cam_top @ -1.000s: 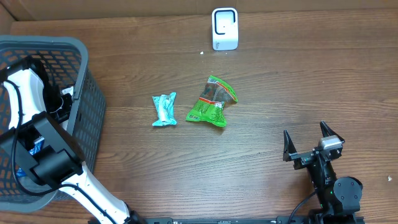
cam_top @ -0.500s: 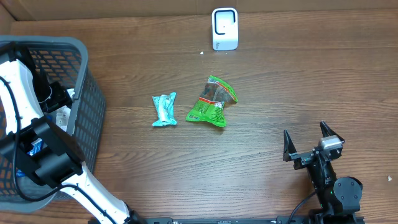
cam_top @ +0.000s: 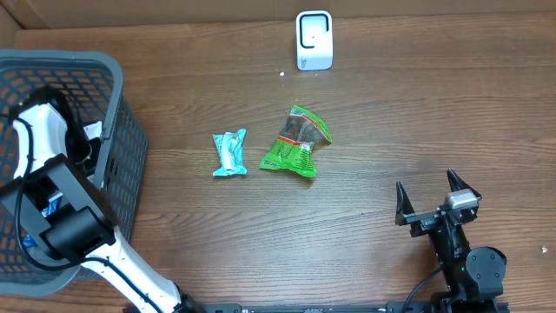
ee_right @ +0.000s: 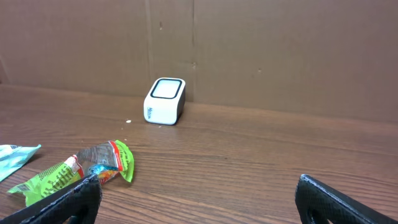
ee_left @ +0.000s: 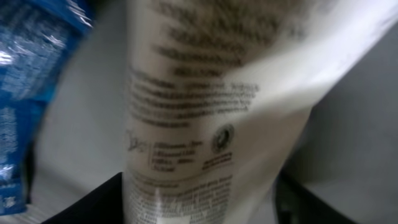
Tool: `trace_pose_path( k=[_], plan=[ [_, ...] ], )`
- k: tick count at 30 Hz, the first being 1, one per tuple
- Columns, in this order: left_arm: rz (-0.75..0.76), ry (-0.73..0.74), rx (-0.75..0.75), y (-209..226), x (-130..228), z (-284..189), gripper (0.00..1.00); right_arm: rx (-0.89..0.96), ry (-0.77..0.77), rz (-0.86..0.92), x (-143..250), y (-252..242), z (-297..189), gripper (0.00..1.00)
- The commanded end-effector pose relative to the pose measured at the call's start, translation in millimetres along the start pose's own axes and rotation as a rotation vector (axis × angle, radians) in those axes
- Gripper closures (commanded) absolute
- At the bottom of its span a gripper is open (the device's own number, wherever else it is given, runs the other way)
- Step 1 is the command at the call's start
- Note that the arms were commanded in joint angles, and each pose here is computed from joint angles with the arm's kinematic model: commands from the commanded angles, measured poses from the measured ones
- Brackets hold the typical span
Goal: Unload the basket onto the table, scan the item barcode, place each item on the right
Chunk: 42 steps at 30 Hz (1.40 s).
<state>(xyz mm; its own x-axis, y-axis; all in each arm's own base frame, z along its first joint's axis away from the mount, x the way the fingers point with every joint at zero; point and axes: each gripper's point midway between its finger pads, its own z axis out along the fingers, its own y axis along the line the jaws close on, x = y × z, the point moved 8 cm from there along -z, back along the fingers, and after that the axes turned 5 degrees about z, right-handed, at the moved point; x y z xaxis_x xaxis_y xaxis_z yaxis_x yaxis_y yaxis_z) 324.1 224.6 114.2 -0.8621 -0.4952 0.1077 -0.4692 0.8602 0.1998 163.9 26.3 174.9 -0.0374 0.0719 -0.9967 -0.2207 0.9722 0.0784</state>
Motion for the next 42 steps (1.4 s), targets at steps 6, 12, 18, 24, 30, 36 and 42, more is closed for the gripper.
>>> trace_pose_path(
  k=[6,12,18,24,30,36,42],
  plan=[
    [-0.002,0.021,-0.008,-2,11,17,0.92,0.001,-0.006,-0.002,1,-1,0,0.0],
    [-0.005,0.018,-0.001,-1,9,8,0.96,0.001,-0.007,-0.002,1,-1,0,0.0],
    [-0.035,-0.056,0.069,4,-6,-45,0.96,0.001,-0.006,-0.002,1,-1,0,0.0],
    [-0.048,-0.211,0.168,11,-13,-132,0.96,0.001,-0.006,-0.002,1,-1,0,0.0],
    [-0.01,-0.432,0.234,4,8,-229,0.96,0.001,-0.006,-0.002,1,-1,0,0.0],
    [0.062,-0.705,0.255,-15,57,-310,0.96,0.001,-0.006,-0.002,1,-1,0,0.0],
    [0.101,-0.872,0.251,-18,118,-358,0.96,0.001,-0.006,-0.002,1,-1,0,0.0]
  ],
)
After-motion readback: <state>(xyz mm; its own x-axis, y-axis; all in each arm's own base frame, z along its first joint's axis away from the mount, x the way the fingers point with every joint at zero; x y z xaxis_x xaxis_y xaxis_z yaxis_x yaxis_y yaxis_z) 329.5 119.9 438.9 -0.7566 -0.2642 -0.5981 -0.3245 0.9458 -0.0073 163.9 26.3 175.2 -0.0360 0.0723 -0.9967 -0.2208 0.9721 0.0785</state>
